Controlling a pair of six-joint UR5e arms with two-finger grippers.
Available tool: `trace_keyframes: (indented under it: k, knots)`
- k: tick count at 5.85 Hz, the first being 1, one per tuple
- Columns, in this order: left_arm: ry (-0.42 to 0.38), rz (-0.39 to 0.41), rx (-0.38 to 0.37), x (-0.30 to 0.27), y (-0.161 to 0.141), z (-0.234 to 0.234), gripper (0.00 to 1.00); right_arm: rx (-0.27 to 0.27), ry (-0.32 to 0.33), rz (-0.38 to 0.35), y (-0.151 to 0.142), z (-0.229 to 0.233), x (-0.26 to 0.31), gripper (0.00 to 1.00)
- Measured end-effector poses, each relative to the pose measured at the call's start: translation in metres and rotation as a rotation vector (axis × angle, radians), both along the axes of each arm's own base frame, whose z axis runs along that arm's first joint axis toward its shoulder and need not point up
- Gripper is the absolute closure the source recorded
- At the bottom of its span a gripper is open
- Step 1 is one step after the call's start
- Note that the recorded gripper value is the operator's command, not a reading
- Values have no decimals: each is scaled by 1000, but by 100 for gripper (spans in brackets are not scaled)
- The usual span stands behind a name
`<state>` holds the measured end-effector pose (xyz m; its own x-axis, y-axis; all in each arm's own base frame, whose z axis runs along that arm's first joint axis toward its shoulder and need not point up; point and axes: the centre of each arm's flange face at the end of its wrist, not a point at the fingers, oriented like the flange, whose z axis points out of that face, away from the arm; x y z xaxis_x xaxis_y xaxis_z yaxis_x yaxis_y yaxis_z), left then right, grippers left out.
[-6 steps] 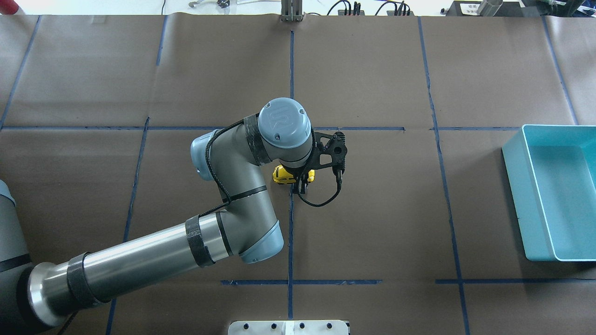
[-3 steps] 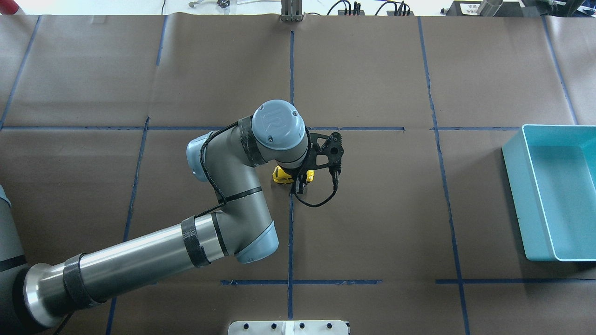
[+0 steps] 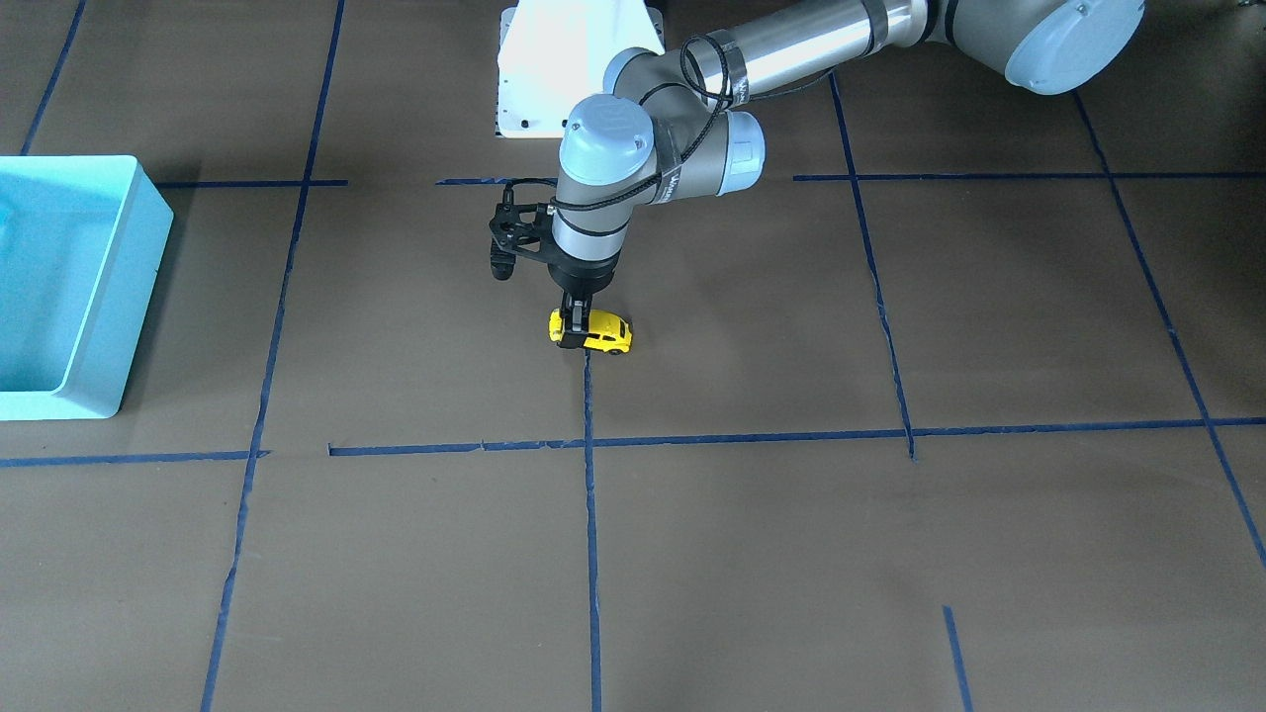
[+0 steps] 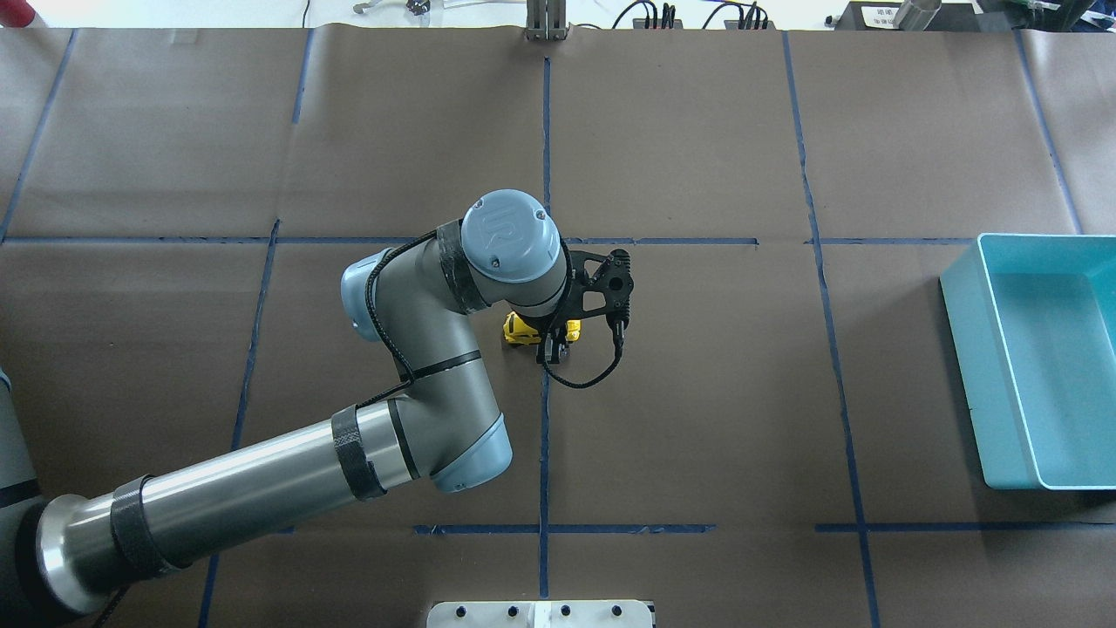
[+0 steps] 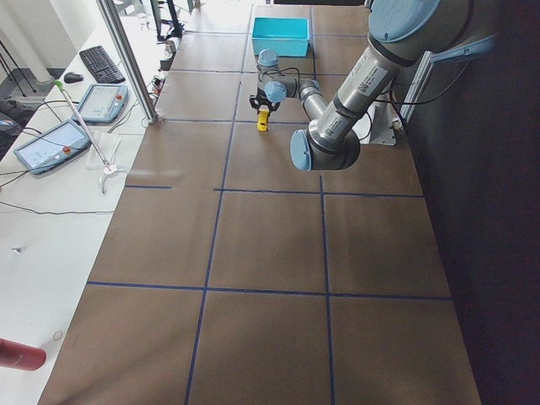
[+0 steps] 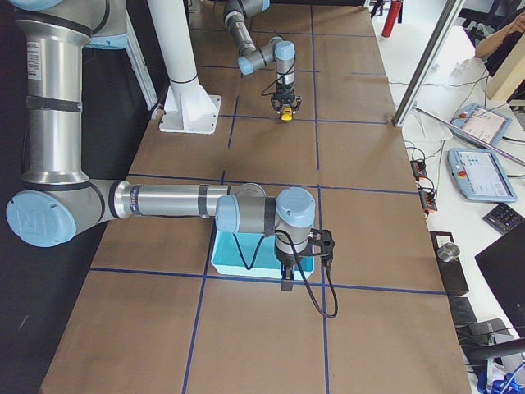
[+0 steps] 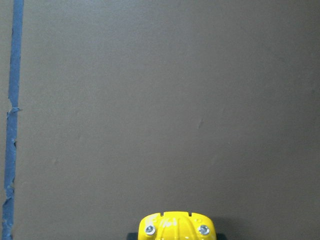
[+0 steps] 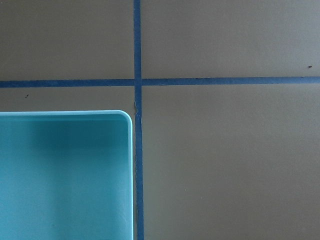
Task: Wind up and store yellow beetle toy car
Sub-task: 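Drag the pressed car backward along the table with the left gripper, then keep dragging the car backward toward the left arm's base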
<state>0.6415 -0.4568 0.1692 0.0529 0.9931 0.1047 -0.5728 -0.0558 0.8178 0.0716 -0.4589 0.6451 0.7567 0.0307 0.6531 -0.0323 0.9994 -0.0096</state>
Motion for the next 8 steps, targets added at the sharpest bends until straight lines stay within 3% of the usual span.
trace_keyframes:
  k: [8]
  knots:
    - [-10,25,-59,-13,-13,27,97,-11,0,-1,1,6,0,0]
